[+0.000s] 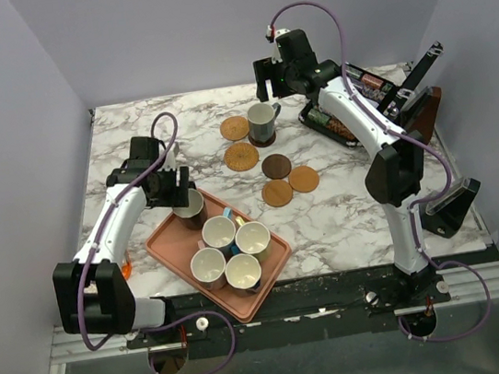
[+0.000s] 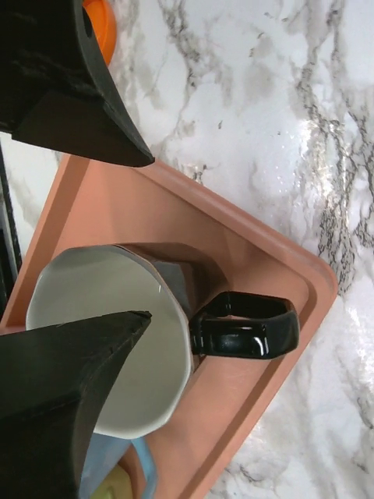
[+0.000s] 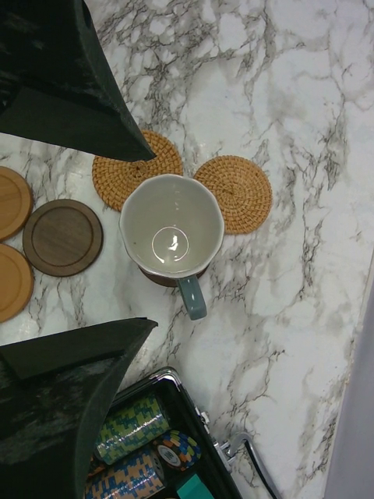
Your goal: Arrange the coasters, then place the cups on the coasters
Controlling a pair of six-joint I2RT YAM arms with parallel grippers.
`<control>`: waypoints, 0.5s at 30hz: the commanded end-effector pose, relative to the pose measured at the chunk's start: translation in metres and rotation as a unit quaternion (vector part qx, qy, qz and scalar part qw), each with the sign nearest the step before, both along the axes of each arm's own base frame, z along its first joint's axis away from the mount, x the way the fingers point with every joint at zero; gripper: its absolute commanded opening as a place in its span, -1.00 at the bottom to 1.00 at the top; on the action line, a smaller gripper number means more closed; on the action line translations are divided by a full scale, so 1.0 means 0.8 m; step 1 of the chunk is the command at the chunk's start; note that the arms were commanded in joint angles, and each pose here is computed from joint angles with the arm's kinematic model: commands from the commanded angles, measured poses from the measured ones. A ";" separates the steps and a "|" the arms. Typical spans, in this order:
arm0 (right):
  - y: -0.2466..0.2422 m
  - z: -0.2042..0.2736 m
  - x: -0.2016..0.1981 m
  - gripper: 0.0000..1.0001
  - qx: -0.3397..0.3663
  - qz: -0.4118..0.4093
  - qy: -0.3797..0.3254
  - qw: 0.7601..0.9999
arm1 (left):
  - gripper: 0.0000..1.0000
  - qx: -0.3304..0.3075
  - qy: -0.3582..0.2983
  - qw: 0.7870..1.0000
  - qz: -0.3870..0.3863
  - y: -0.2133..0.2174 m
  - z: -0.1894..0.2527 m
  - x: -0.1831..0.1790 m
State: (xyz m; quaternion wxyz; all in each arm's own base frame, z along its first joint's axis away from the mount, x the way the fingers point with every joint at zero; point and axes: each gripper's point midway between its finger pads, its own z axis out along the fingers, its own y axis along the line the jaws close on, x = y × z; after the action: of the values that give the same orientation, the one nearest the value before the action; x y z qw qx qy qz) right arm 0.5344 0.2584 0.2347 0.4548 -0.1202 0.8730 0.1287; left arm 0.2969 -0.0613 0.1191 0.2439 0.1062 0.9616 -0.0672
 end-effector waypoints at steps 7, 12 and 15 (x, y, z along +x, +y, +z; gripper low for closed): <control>-0.003 0.012 -0.011 0.77 -0.004 0.005 -0.001 1.000 | 0.56 -0.080 0.038 0.956 0.278 0.002 0.021 -0.034; -0.002 0.012 -0.013 0.77 -0.003 0.006 -0.001 1.000 | 0.41 -0.100 0.059 0.944 0.309 -0.004 0.007 -0.047; -0.002 0.012 -0.013 0.77 -0.003 0.006 -0.001 1.000 | 0.21 -0.098 0.061 0.941 0.317 -0.002 -0.001 -0.049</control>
State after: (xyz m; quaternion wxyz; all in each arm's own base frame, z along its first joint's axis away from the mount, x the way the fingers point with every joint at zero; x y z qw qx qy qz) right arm 0.5338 0.2580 0.2325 0.4525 -0.1215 0.8742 0.1274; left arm 0.2669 -0.0651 0.1287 0.2193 -0.1792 0.9546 -0.0917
